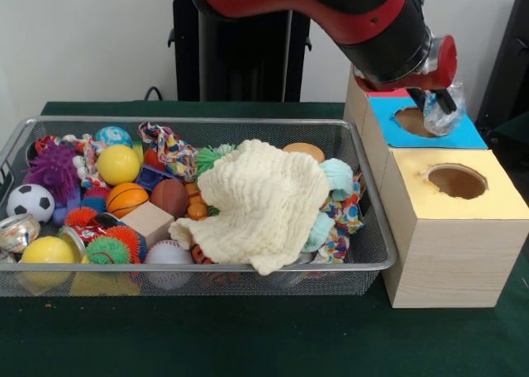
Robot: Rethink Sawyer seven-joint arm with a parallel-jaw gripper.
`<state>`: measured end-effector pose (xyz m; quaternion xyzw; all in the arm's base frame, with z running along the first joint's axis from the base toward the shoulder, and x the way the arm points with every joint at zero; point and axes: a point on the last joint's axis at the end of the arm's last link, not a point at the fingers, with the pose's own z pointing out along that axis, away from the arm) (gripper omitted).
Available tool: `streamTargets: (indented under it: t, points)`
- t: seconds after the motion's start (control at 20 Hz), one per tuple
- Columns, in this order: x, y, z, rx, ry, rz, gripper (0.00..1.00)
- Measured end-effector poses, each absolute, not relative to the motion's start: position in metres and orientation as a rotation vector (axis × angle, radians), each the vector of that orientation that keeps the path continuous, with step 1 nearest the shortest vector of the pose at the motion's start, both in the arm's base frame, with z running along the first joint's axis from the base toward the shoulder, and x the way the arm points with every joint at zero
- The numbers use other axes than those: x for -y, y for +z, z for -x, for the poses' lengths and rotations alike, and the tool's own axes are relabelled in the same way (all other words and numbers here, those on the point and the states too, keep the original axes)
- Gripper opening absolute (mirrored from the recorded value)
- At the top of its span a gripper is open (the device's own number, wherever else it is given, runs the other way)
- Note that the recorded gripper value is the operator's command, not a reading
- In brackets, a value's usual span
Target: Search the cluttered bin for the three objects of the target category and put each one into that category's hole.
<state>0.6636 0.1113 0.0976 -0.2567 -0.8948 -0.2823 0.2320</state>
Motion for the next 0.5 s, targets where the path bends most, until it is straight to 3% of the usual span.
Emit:
streamTargets:
  t: [0.5]
  points:
    - [-0.111, 0.076, -0.641, 2.461, -0.691, 0.613, 0.0]
